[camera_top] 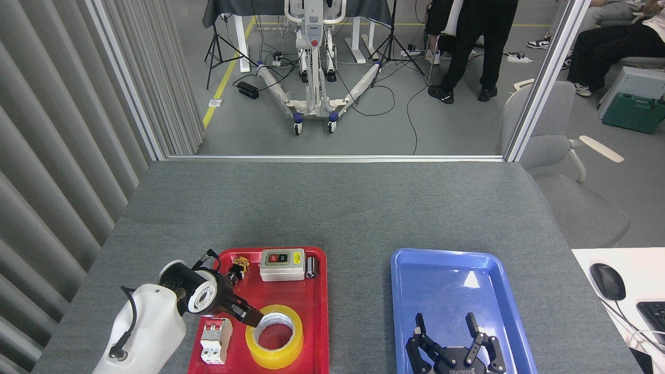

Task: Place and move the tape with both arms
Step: 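Lower the left hand and grasp the yellow tape roll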

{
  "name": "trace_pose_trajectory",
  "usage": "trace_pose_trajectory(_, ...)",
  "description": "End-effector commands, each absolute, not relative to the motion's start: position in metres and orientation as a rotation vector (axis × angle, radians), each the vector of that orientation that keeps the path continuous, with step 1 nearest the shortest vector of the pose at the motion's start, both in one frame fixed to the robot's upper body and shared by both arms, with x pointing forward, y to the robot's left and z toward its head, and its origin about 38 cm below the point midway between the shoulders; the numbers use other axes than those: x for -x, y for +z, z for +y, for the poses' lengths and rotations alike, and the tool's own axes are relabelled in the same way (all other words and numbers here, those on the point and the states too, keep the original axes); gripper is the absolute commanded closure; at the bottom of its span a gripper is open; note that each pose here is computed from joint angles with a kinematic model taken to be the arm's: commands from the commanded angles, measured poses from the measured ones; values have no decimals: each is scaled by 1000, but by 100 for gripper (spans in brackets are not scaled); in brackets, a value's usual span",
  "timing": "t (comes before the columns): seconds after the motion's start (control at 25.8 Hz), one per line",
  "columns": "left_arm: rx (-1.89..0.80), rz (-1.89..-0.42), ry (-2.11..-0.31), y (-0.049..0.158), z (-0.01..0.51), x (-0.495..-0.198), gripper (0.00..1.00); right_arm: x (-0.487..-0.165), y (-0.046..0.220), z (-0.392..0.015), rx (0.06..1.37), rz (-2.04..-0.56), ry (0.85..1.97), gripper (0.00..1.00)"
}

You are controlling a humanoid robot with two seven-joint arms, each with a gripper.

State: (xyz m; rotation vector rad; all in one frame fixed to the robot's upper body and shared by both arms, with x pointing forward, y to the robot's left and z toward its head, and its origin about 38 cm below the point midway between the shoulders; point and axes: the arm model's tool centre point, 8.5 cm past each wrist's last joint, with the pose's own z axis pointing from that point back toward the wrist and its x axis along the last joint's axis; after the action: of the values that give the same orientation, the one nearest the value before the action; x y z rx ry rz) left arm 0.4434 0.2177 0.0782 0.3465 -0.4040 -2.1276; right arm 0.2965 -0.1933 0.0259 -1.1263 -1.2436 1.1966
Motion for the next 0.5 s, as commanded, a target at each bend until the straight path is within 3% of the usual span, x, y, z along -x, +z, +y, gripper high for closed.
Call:
trace_pose_trajectory(0.0,-335,-363,-2147,73,214,-449,1,-296,26,-193,1124,-1244,1196,0)
trace_pose_trajectory(0.16,-321,-372,-2147,72,207,-450,1,-296,25,-190,1119,-1247,1197,0)
trace_pose_trajectory(0.39,-251,-288,-2147,47,206,-449,1,-296,24,-188,1113,-1247,1202,0)
trace_pose_trajectory(0.47,-242,-279,-2149,44,205,-448,8,-296,23,-188,1112,-1245,1203,0)
